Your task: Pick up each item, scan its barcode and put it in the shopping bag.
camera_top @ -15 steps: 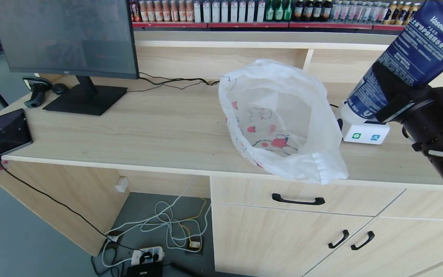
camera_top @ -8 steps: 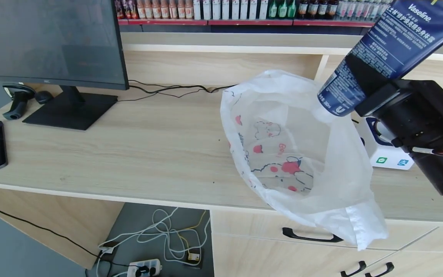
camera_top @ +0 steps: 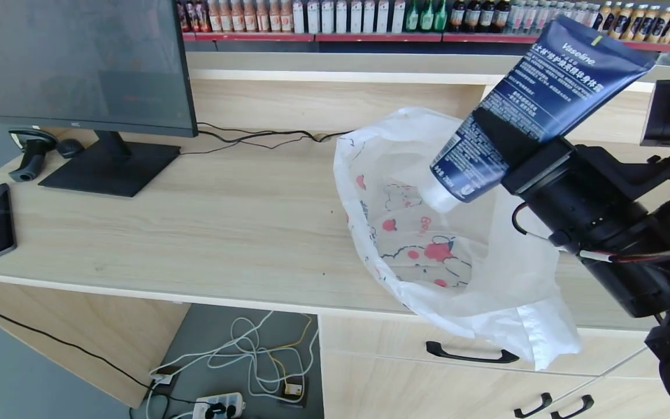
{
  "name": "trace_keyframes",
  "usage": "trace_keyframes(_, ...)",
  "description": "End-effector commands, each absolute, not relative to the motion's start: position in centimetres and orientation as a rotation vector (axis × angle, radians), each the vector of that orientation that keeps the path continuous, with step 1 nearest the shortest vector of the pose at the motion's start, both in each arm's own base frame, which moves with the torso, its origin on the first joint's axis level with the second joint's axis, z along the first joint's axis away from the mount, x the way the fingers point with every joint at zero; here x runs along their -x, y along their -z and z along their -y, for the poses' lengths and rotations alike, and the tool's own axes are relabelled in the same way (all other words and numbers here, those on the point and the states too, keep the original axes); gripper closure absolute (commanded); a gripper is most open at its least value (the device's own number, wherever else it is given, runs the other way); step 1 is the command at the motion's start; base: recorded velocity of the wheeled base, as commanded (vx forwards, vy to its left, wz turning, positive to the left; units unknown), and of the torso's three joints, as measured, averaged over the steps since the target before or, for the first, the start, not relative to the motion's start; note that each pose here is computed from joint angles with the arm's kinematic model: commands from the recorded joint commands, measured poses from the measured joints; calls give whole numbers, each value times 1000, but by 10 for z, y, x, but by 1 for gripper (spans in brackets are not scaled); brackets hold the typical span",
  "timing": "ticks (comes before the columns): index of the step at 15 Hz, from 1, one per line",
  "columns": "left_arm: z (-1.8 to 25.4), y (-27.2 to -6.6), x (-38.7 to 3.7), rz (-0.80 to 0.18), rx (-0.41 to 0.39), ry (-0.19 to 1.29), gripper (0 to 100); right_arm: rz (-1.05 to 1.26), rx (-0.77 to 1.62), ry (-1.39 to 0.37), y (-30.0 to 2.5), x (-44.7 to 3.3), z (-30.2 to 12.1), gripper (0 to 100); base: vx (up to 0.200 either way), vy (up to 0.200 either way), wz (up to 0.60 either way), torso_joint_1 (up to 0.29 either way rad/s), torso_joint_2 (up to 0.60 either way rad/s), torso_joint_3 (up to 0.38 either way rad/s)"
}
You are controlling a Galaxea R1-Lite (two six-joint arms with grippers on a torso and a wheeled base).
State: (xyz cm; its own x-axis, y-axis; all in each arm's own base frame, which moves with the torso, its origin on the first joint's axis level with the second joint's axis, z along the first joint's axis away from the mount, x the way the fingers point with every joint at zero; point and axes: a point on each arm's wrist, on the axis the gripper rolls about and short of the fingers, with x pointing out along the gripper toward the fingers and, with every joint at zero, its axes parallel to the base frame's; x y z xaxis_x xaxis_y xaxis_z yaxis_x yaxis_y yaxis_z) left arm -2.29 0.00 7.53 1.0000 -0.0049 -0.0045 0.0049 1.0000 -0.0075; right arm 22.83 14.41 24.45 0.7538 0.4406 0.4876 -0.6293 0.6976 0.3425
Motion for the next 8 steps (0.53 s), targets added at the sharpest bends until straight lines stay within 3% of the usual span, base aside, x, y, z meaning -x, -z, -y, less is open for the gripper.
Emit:
trace_keyframes(1,0,-75,23,-5,8,5,100,336,-552,-616,-233,-236,-149,100,0,0,0,0,0,0)
trace_keyframes(8,0,-75,23,-5,8,5,100,189,-599,-606,-200,-246,-156,100,0,0,0,0,0,0)
